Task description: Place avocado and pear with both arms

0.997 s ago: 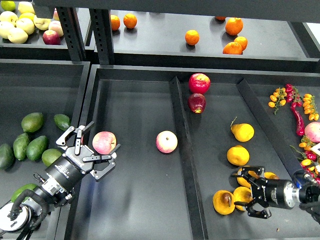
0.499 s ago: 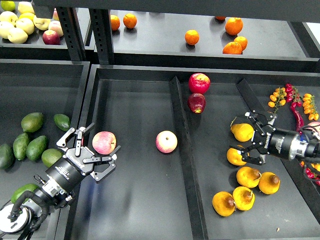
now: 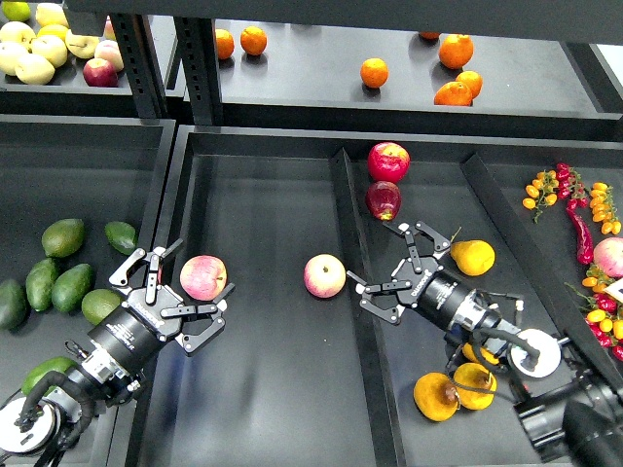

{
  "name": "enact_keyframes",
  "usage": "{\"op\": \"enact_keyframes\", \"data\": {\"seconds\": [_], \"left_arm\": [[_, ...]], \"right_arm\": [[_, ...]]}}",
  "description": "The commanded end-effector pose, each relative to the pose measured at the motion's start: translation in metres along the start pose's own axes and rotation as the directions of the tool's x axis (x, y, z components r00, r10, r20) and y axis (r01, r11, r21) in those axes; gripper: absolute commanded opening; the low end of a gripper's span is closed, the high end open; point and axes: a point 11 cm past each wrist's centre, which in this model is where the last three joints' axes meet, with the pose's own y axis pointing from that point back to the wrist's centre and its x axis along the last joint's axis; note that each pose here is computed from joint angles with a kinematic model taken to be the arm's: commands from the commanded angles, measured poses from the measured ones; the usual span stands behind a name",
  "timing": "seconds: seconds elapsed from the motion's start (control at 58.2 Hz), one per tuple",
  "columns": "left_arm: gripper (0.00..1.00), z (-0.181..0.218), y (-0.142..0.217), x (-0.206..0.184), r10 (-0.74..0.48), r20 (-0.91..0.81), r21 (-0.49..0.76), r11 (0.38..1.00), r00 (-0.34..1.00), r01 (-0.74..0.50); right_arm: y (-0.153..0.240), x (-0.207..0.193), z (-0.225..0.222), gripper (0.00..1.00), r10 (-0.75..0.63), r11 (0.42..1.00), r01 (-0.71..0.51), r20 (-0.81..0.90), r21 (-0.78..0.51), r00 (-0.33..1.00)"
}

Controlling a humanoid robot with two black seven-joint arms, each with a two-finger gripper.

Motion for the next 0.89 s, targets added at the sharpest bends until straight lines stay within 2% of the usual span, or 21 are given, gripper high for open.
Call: {"op": "enact_keyframes", "data": {"seconds": [0.0,0.361,0.584,0.877], "left_arm": [[1.00,0.000,0.000,-0.001,-0.003,-0.003,-0.002,1.000,1.000,0.003],[1.00,0.002,0.001,0.001,-0.001,-0.007,-0.010,1.000,1.000,0.001],[1.00,0.004,-0.003,-0.004,-0.017,-0.009,-0.010,1.000,1.000,0.017],[1.00,0.033,-0.039,-0.015,-0.049,0.038,-0.007,0.999,0.998,0.049]], "right_arm": [[0.011,0.011,0.016,0.99,0.001,0.999,-0.005,0.095,0.042,0.995],[0.039,0.034,0.043,0.99,0.008,0.993,-0.038,0.269,0.107,0.963],[0.037,0.022,0.039,0.99,-0.067,0.987,0.015,0.318,0.162,0.946],[0.025,0.010,0.042,0.99,-0.087,0.991,0.052,0.295,0.124,0.951]]}}
